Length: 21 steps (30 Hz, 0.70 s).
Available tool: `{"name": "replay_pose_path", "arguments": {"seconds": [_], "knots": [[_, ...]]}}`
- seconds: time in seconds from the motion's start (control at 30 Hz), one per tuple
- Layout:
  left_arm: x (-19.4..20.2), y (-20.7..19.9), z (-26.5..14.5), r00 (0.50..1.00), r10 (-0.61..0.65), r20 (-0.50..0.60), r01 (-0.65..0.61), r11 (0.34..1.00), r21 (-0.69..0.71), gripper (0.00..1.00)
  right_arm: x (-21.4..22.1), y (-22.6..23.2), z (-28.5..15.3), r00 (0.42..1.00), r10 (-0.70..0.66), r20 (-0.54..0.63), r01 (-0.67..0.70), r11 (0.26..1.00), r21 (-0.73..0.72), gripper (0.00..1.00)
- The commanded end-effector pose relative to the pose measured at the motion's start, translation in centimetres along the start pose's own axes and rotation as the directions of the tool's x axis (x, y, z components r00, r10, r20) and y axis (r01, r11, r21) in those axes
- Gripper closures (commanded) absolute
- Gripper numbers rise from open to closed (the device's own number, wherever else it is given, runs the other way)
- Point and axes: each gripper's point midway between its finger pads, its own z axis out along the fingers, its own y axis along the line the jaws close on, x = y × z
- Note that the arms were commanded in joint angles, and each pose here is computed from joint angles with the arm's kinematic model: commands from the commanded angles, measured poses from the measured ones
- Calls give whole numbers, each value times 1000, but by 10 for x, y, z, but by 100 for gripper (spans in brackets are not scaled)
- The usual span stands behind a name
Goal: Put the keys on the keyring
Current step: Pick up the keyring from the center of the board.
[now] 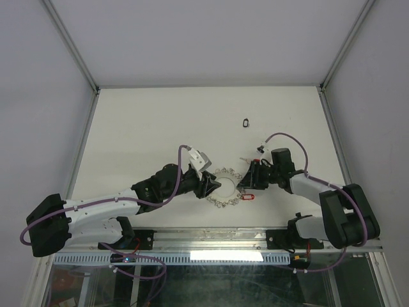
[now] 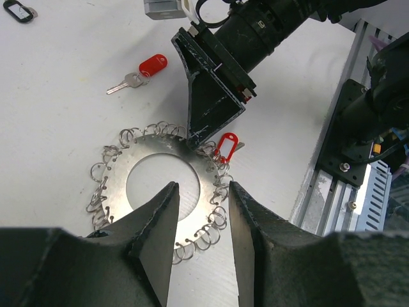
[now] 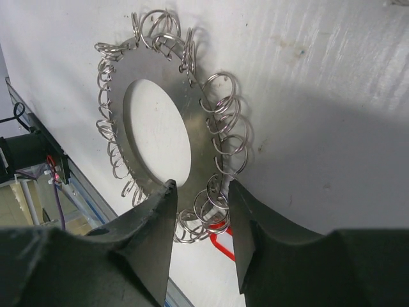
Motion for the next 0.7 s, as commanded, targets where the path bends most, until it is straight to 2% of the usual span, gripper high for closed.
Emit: {"name": "replay_pose_path", "arguments": {"seconds": [0.0,0.1,0.2,0.3,0.67], "knots": [[-24,-14,1,998,-4,64,1,999,47,64,-21,-2,0,998,-26,51,24,999,43,59],[-23,-13,1,998,-4,62,2,999,44,64,-23,0,0,998,-44,49,42,998,36,58],[-23,-13,2,998,-4,60,1,999,43,64,-23,1,-1,997,-65,44,63,997,44,48],[-22,-14,4,999,-5,53,2,999,47,64,-22,-1,-4,995,-92,35,89,992,85,45],[-20,-14,5,999,-5,43,3,999,49,64,-21,4,-15,992,-113,54,102,979,174,48]]}}
